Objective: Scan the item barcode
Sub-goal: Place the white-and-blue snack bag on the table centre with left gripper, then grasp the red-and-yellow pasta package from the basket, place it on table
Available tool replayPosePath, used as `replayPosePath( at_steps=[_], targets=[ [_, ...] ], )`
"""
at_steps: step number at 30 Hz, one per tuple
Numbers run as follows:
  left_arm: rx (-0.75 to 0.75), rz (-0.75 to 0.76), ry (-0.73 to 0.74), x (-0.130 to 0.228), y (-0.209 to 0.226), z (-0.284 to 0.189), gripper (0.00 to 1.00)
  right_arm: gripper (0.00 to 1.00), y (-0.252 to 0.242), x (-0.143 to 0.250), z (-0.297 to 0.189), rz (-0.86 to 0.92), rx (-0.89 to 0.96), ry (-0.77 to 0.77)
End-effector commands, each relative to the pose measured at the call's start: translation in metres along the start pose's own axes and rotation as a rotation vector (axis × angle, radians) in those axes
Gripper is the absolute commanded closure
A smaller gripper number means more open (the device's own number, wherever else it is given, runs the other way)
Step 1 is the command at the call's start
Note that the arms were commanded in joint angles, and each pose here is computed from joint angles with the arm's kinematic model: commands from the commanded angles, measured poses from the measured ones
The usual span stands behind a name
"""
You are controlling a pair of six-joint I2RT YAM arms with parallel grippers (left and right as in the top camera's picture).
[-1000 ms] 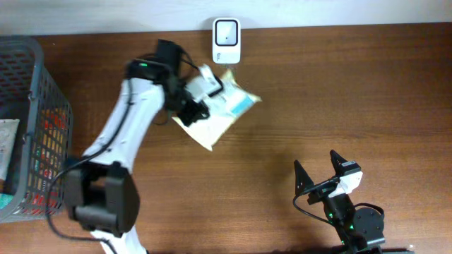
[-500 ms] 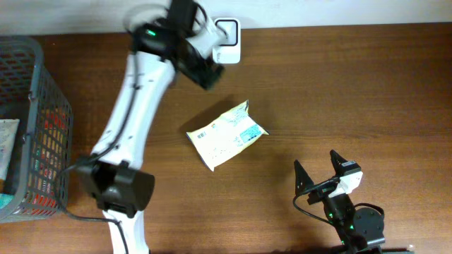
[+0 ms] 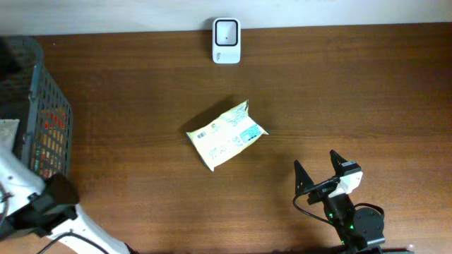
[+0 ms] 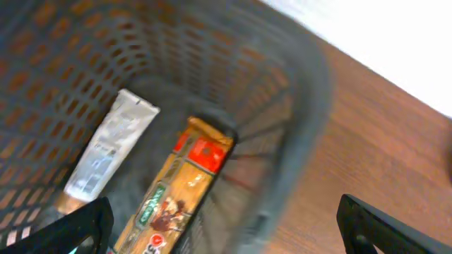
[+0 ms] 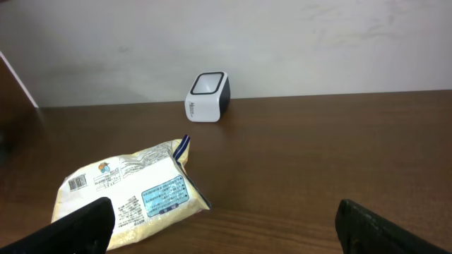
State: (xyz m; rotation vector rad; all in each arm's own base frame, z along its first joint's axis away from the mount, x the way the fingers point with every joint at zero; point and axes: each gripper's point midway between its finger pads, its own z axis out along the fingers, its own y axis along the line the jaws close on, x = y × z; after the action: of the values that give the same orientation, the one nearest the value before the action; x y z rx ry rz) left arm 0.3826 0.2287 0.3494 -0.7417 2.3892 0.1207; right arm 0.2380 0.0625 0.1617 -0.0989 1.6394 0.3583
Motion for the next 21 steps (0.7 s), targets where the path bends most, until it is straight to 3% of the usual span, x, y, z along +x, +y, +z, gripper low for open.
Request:
replayPosePath(
  at_steps=[1,8,10,13,16,21],
  targets=[
    [0.035,-0.117,0.042,0.006,0.023,0.010,0.01,0.01,0.001,0.002,0.000,0.007,-0.004,0.003],
    [-0.061,-0.158,0.253,0.054,0.059,0.095,0.01,0.01,0.001,0.002,0.000,0.007,-0.004,0.003],
    [-0.051,-0.111,0.292,0.069,0.066,0.118,0.01,0.02,0.001,0.002,0.000,0.007,-0.004,0.003],
    [-0.020,0.030,0.349,0.097,0.073,0.155,0.01,0.01,0.001,0.002,0.000,0.007,-0.004,0.003],
    [0.217,0.267,0.359,0.124,0.050,0.180,0.01,0.01,0.001,0.002,0.000,0.007,-0.004,0.003],
    [0.259,0.388,0.412,0.166,0.076,0.200,0.01,0.01,0.001,0.002,0.000,0.007,-0.004,0.003]
  ],
)
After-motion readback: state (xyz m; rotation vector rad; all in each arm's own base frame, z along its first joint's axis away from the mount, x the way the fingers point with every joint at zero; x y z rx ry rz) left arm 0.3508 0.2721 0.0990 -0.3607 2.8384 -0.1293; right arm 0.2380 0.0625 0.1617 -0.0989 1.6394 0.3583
